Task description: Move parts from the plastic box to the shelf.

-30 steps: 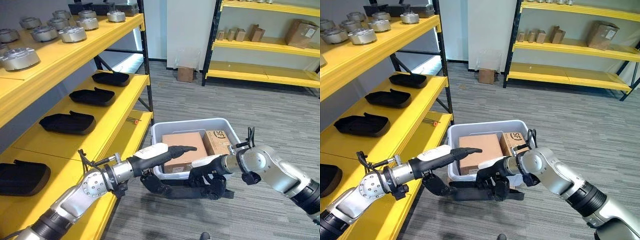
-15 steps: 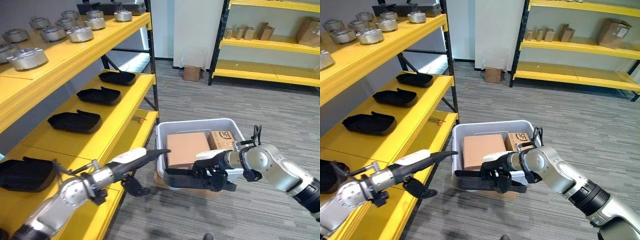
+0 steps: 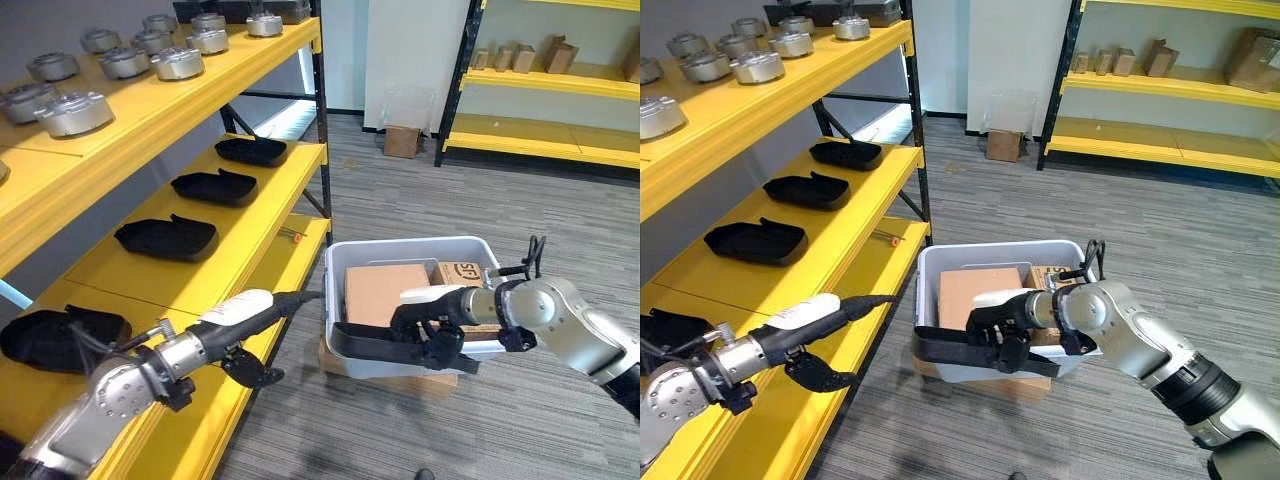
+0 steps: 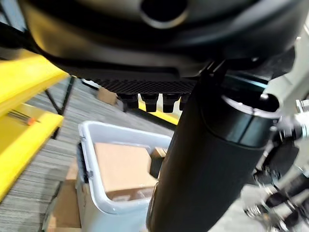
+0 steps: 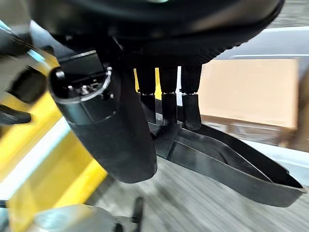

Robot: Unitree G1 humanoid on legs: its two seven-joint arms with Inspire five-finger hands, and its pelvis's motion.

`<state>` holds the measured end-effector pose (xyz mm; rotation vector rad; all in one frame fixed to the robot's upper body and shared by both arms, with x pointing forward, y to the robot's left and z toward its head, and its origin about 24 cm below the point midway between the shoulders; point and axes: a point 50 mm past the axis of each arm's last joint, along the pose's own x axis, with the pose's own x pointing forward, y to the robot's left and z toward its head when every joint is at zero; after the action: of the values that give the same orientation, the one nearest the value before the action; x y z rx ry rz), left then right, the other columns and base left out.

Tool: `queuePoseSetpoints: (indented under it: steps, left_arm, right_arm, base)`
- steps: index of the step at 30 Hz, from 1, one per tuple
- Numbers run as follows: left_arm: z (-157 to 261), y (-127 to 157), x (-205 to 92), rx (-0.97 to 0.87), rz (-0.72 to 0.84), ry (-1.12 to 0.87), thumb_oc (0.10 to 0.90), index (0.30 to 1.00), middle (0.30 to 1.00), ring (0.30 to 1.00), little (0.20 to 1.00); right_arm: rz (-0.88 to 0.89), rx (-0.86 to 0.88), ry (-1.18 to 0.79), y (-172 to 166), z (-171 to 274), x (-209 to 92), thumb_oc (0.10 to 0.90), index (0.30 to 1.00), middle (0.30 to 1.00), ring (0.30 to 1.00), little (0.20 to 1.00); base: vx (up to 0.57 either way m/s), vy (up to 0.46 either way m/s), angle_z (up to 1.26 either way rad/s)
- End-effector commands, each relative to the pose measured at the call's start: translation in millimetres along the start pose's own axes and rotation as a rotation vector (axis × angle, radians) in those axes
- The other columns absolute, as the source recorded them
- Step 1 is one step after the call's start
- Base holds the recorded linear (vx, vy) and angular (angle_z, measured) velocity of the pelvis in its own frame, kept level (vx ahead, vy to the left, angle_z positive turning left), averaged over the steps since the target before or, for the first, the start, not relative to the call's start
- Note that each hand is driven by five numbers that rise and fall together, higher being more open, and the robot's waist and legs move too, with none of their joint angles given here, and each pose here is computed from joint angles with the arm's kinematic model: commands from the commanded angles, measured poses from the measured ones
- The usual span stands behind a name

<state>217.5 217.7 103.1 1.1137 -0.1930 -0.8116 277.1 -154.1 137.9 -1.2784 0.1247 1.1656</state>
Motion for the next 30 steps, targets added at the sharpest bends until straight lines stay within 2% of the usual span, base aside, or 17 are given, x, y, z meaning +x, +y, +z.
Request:
queuePoseSetpoints:
  steps: [1, 16, 30]
  left_arm:
    - [29.5, 36.8, 15.0, 0.152, 0.148, -0.190, 0.900, 1.000, 1.000, 1.000, 1.000]
    - [38.7, 20.1, 64.1, 0.221, 0.125, -0.233, 0.900, 1.000, 1.000, 1.000, 1.000]
    - [29.9, 9.5, 67.6, 0.206, 0.136, -0.183, 0.900, 1.000, 1.000, 1.000, 1.000]
  right_arm:
    - [-0.149, -0.203, -0.209, -44.6, 58.8, -9.8, 0.400, 0.300, 0.300, 0.300, 0.300]
    - [-0.154, -0.222, -0.335, -48.8, 84.3, 18.7, 0.400, 0.300, 0.300, 0.300, 0.300]
    - [-0.188, -0.210, -0.315, -48.8, 76.3, 21.7, 0.400, 0.300, 0.300, 0.300, 0.300]
  base:
    - [0.00, 0.007, -0.05]
    - [0.00, 0.000, -0.03]
    - [0.00, -0.001, -0.04]
